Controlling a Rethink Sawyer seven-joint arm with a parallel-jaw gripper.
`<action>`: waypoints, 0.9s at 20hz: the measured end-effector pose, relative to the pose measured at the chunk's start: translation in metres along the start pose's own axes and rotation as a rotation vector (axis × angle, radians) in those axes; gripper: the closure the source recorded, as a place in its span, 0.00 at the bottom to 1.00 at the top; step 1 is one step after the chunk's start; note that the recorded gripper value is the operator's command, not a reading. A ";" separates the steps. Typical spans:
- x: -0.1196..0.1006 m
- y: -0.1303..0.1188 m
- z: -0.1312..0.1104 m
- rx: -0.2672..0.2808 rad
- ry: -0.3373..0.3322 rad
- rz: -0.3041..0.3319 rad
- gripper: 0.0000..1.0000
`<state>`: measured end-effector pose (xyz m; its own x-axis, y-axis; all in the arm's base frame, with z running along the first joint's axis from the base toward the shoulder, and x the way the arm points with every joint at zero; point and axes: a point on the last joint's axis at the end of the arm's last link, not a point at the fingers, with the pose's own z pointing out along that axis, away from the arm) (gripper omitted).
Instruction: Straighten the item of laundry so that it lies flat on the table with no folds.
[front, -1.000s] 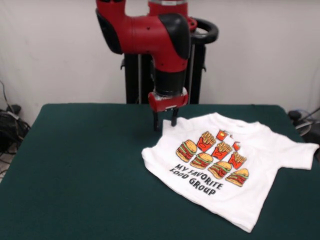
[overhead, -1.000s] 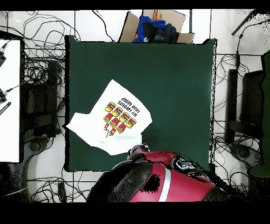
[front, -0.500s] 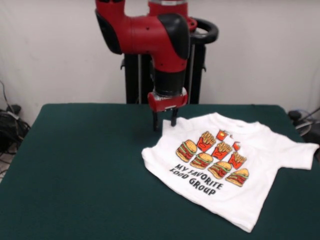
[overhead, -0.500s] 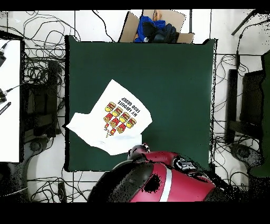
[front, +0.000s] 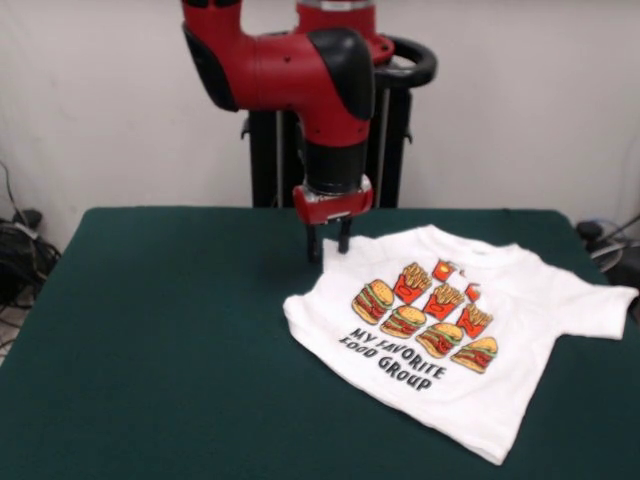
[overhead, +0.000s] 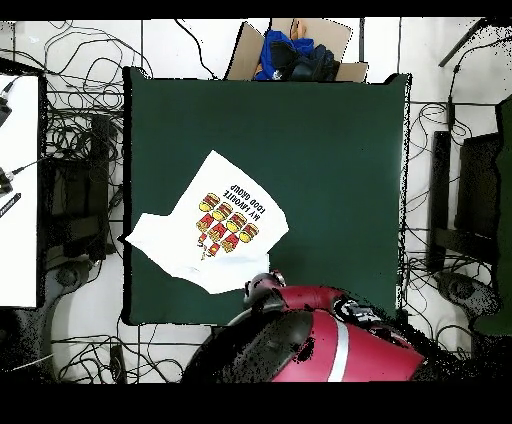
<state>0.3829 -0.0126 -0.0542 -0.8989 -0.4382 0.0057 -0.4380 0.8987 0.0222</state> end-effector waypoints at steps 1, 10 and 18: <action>0.000 -0.001 0.000 0.001 0.000 0.002 1.00; 0.000 -0.010 0.000 -0.003 0.001 0.022 1.00; 0.000 -0.010 0.000 -0.004 0.000 0.023 1.00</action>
<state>0.3869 -0.0217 -0.0546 -0.9088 -0.4171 0.0066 -0.4168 0.9086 0.0259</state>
